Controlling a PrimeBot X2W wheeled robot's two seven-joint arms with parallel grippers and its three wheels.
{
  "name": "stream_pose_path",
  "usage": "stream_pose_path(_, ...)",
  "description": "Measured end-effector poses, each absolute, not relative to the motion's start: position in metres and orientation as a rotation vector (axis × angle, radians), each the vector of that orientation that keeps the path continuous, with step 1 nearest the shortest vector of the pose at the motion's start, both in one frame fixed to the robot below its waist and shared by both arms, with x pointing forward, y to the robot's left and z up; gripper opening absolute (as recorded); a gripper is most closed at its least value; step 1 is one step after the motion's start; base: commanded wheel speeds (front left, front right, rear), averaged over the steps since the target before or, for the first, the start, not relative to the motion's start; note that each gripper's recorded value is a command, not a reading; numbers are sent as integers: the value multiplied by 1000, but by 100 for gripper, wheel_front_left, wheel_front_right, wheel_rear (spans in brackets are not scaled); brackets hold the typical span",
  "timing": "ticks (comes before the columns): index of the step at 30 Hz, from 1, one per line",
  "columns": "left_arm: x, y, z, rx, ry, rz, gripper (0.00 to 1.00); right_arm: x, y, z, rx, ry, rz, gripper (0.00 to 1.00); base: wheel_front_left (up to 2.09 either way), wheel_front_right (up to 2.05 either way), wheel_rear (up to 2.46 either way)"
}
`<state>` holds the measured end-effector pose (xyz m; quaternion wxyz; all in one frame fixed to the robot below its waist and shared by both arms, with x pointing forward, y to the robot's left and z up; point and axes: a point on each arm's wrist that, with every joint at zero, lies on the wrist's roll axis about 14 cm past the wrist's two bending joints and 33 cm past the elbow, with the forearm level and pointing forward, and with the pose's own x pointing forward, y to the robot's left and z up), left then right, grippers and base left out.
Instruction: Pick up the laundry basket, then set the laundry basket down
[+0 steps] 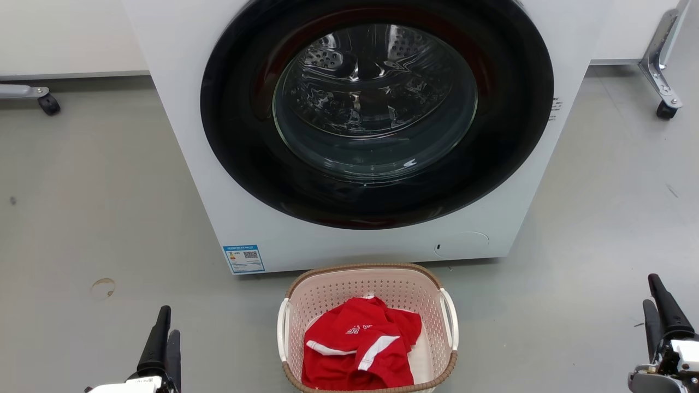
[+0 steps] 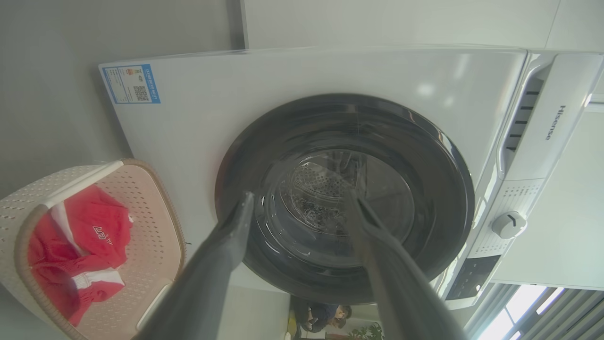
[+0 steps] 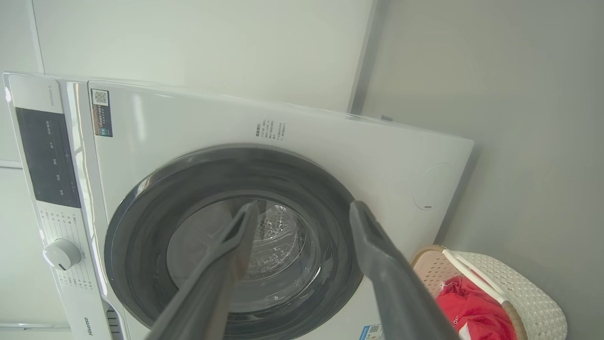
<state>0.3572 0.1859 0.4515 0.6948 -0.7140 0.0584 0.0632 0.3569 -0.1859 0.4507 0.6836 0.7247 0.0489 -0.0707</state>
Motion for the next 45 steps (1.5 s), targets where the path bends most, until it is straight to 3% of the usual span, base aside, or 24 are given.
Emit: stream_pose_path(45, 353, 186, 445, -872, 235, 154, 100, 362, -189, 470, 914, 80, -92, 100, 0, 0, 0)
